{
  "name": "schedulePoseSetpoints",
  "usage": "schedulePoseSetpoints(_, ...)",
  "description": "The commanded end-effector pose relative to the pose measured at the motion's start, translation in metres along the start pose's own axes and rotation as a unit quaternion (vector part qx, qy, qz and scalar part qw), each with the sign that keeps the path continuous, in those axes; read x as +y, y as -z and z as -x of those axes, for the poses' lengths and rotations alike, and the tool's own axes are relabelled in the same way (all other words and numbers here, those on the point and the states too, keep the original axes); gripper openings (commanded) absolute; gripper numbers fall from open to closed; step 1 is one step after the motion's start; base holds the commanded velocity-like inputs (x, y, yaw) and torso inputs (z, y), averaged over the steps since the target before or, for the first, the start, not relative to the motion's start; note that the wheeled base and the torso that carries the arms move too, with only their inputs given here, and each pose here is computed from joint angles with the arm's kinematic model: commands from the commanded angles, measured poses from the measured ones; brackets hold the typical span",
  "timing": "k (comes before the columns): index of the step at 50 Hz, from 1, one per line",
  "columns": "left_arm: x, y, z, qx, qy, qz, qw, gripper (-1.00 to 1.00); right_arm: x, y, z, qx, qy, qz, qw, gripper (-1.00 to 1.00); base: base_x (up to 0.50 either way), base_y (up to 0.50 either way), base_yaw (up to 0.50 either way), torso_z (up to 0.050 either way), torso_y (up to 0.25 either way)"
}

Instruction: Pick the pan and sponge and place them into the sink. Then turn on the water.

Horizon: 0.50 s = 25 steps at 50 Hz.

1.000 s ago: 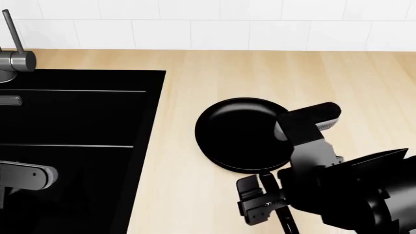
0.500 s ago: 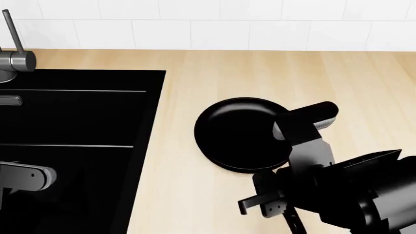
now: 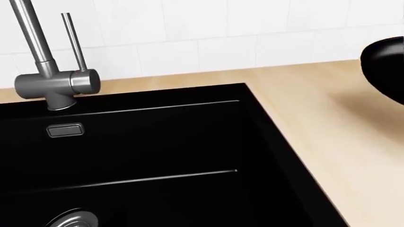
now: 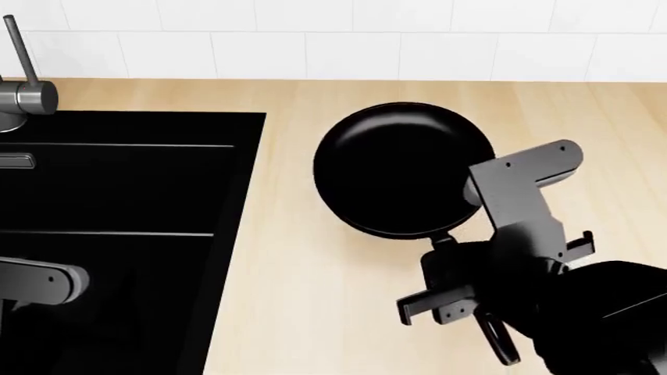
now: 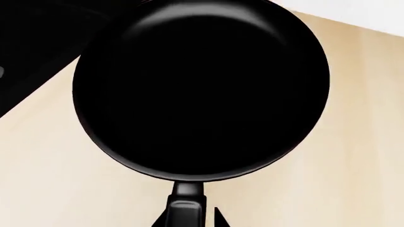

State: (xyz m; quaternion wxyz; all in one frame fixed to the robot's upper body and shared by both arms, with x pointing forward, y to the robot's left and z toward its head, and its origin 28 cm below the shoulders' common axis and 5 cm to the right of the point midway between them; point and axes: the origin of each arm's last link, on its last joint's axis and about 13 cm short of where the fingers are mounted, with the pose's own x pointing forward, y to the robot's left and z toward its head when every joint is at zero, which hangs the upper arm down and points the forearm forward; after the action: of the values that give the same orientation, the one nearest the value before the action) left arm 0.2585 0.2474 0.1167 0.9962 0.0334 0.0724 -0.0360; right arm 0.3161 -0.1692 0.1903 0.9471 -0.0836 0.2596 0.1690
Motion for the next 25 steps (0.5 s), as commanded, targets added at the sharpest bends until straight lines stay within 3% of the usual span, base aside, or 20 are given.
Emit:
schedulePoseSetpoints(1, 0.002, -0.003, 0.001, -0.005, -0.001, -0.001, 1.000, 1.00, -0.002, -0.003, 0.015, -0.062, 0.021, -0.002, 0.998, -1.00, 0.00, 0.00, 0.00, 0.000, 0.000)
schedulePoseSetpoints(16, 0.006, -0.007, 0.002, -0.008, -0.006, -0.006, 1.000, 1.00, 0.002, 0.009, 0.019, -0.050, 0.004, 0.004, 0.999, -1.00, 0.00, 0.00, 0.00, 0.000, 0.002)
schedulePoseSetpoints(25, 0.005, -0.006, 0.001, -0.009, -0.006, -0.003, 1.000, 1.00, 0.004, 0.012, 0.017, -0.052, 0.002, 0.001, 0.999, -1.00, 0.07, 0.50, 0.00, 0.000, 0.001)
